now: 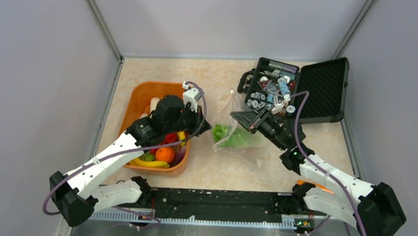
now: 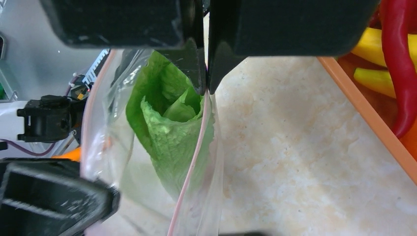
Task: Place the food in the zip-top bag and seal the zipper
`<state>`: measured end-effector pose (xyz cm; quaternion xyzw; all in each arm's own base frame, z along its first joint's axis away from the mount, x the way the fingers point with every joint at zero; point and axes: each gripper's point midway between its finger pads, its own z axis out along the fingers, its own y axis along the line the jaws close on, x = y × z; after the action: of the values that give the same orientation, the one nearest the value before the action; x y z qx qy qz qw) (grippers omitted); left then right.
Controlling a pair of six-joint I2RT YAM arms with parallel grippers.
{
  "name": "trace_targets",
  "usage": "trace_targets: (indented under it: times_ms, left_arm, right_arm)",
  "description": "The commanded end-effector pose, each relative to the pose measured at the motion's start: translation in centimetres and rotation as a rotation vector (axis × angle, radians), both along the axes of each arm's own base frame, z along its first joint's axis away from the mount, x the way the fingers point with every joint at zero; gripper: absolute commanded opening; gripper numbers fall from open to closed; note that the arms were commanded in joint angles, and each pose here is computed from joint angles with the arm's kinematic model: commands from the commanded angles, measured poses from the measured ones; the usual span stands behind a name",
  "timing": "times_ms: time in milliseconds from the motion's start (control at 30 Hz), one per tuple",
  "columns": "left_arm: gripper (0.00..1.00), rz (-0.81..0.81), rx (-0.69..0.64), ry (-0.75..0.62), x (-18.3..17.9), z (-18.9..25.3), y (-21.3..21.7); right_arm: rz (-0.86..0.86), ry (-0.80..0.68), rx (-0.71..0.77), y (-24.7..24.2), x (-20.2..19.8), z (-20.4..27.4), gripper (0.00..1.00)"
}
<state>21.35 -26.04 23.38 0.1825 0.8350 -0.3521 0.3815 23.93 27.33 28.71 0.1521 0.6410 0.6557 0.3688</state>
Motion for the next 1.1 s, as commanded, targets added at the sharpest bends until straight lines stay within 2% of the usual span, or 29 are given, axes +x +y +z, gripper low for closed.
trace_targets:
  times_ms: [0,200,400,500,567,700,733,800,833,933,1067]
  left_arm:
    - [0.0,-0.014,-0.095,-0.156,1.0,6.3,-0.5]
    - [0.0,-0.008,-0.084,-0.253,1.5,10.1,0.5]
    - [0.0,-0.004,-0.045,-0.211,2.1,8.6,0.2]
    - [0.02,0.005,-0.024,-0.193,2.1,7.9,0.4]
    - [0.46,-0.002,-0.05,-0.207,1.6,8.4,0.5]
    - [0.78,0.051,-0.069,-0.273,1.5,10.0,1.9]
    - [0.81,0.077,-0.063,-0.293,1.7,10.3,2.5]
    - [0.94,0.137,-0.045,-0.329,2.1,10.8,3.8]
    - [0.98,0.17,-0.03,-0.336,2.5,10.7,4.6]
    - [0.99,0.32,0.035,-0.339,4.3,9.6,7.5]
    - [0.99,0.483,0.055,-0.254,6.5,6.9,11.6]
  right_arm:
    - [-0.005,-0.194,-0.077,-0.5,-0.6,3.2,0.0]
    - [0.014,-0.472,-0.169,-1.2,-2.8,7.2,0.0]
    - [0.011,-0.493,-0.182,-1.4,-3.2,7.7,0.0]
    - [-0.017,-0.456,-0.191,-1.8,-2.7,7.6,0.0]
    - [-0.051,-0.412,-0.239,-2.2,-1.9,7.1,0.0]
    - [-0.1,-0.384,-0.267,-2.8,-1.2,6.9,0.0]
    - [-0.106,-0.379,-0.262,-2.9,-1.1,7.0,0.0]
    - [-0.107,-0.377,-0.264,-2.9,-1.1,7.3,0.0]
    - [-0.105,-0.384,-0.267,-2.9,-1.1,7.4,0.0]
    - [-0.101,-0.397,-0.271,-2.8,-1.2,7.8,0.0]
    - [-0.105,-0.381,-0.284,-2.8,-1.0,7.1,0.0]
